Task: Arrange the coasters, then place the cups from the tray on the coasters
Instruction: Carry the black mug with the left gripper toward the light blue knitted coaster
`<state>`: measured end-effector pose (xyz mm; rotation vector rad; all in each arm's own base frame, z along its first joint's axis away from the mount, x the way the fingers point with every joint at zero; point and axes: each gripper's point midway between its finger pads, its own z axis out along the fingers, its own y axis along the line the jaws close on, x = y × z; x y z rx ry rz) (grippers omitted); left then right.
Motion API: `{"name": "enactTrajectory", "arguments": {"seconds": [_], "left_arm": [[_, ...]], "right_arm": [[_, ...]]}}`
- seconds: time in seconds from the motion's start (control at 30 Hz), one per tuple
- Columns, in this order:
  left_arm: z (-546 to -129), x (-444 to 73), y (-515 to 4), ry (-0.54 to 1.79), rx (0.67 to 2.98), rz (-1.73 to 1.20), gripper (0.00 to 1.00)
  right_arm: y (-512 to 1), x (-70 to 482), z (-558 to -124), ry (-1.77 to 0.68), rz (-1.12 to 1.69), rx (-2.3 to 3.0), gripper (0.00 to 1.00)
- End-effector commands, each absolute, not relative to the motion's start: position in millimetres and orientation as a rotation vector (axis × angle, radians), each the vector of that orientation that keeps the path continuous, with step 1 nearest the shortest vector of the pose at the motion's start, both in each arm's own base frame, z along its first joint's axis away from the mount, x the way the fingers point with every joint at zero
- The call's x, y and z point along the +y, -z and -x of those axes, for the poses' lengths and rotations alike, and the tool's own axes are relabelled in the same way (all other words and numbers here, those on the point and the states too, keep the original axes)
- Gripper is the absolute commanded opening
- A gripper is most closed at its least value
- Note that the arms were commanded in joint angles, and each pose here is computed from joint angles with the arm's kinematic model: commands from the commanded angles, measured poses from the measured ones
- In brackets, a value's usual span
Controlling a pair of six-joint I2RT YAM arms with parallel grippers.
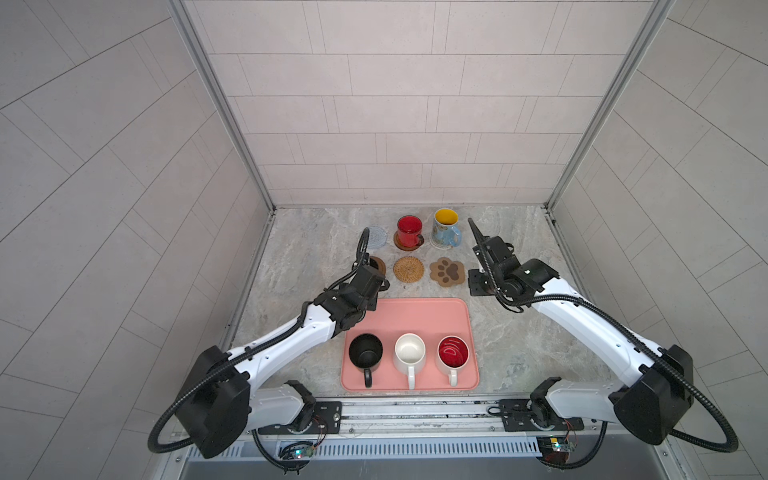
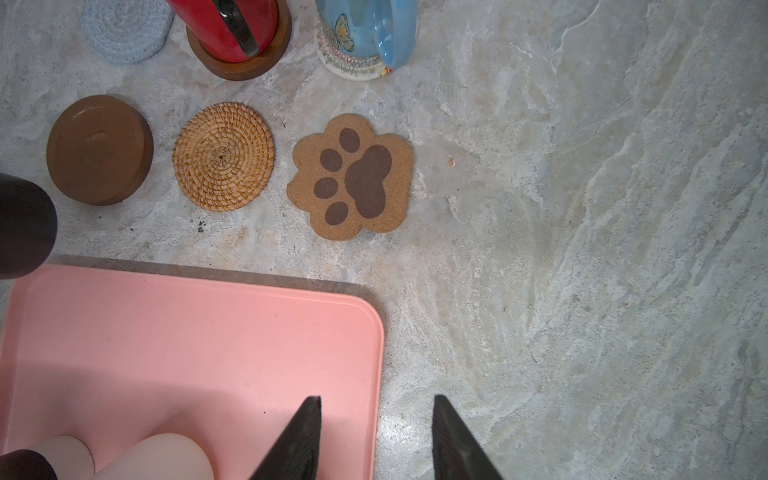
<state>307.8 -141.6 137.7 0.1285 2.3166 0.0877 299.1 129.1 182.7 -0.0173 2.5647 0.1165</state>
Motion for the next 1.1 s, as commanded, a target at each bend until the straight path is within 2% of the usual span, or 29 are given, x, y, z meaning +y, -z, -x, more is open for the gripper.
{"name": "enactTrajectory", "arguments": {"seconds": [0.0,0.57,1.07], "left_arm": [[-335.4,-147.5,-179.9,-0.058,2.164,-0.008,0.03],[-382.4,-143.3,-185.0,-0.133,2.116,0.170,0.02],[-448.7,-143.6,-184.2,-0.217,2.057,0.360,0.01]], "right_arm": [[-191.4,128.0,-295.8,-0.115,0.027,2.550,0.46],[-186.8,129.1,-292.8,-0.122,0.043,2.563,0.46],[-184.1,131.3,-300.6,-0.099,0.103,2.577,0.46]]}}
